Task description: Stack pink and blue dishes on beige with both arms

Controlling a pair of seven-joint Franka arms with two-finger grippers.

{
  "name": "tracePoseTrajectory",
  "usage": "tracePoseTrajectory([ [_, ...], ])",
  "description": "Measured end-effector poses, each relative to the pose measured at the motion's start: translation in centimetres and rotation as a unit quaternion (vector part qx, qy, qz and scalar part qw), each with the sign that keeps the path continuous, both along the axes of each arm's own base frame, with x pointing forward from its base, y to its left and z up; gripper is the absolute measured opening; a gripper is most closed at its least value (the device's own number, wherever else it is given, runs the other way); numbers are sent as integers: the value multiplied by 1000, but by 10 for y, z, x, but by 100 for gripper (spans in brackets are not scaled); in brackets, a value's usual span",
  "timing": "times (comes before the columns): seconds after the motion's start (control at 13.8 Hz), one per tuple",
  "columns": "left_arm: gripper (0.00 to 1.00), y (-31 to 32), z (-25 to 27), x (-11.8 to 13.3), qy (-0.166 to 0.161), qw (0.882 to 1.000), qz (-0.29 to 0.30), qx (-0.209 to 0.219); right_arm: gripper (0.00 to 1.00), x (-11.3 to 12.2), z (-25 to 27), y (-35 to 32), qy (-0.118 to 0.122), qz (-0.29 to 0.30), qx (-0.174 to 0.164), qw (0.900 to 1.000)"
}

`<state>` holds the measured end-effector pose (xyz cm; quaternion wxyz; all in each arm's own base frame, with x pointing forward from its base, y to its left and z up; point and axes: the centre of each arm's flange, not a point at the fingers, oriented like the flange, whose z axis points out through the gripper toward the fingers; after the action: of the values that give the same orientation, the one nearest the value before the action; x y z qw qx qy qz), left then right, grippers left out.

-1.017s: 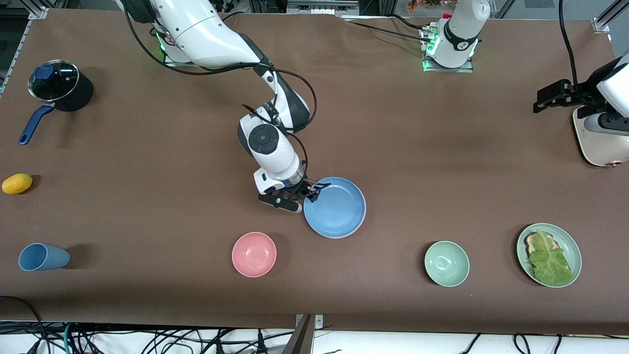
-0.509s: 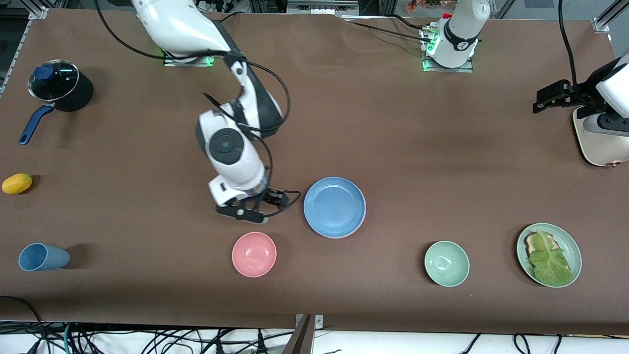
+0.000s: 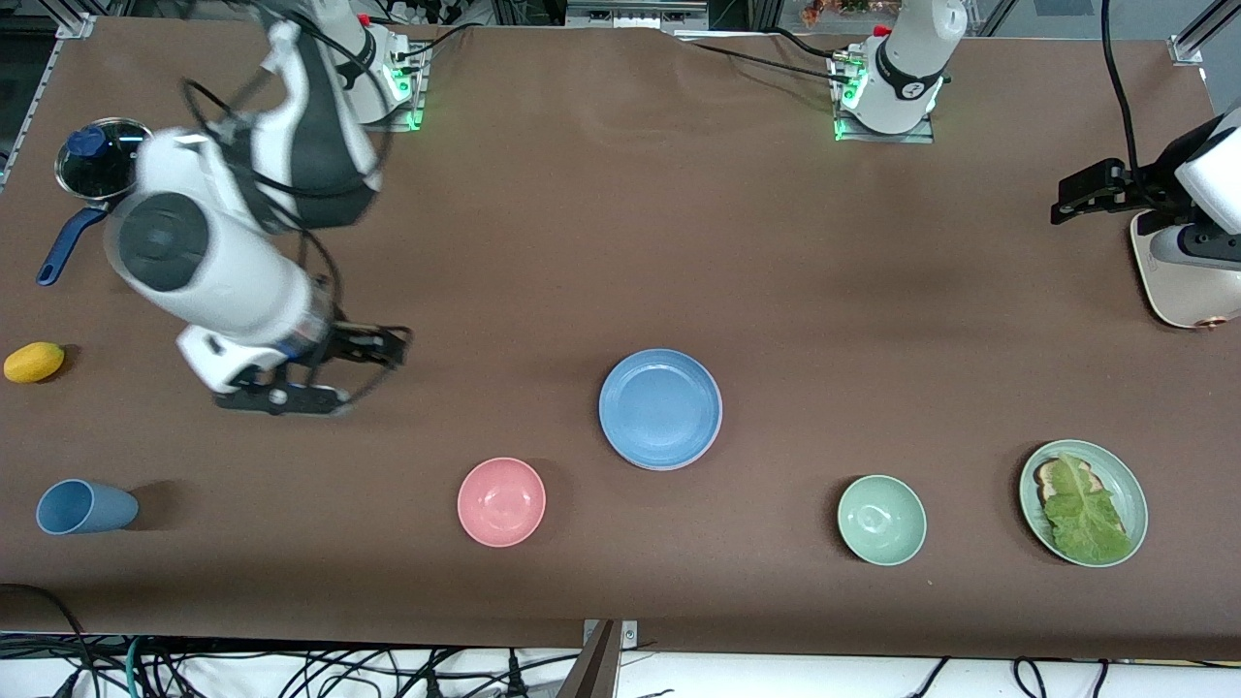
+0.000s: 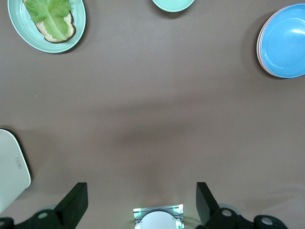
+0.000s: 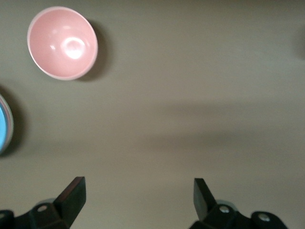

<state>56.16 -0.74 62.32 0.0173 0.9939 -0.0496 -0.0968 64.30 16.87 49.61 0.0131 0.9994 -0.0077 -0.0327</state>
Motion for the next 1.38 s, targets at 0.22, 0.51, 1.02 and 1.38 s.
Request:
tracePoseTrajectory([
  [0.22, 100, 0, -1, 0, 1, 1000, 0, 0, 100, -29, 53, -55, 16, 3, 19, 1000],
  [0.51, 100, 0, -1, 0, 1, 1000, 0, 0, 100, -60, 99, -91, 17, 8, 42, 999],
  [1.02, 100, 0, -1, 0, 1, 1000, 0, 0, 100, -73, 111, -118, 29, 34, 35, 998],
  [1.38, 100, 0, -1, 0, 1, 1000, 0, 0, 100, -103, 116, -117, 19, 54, 23, 998],
])
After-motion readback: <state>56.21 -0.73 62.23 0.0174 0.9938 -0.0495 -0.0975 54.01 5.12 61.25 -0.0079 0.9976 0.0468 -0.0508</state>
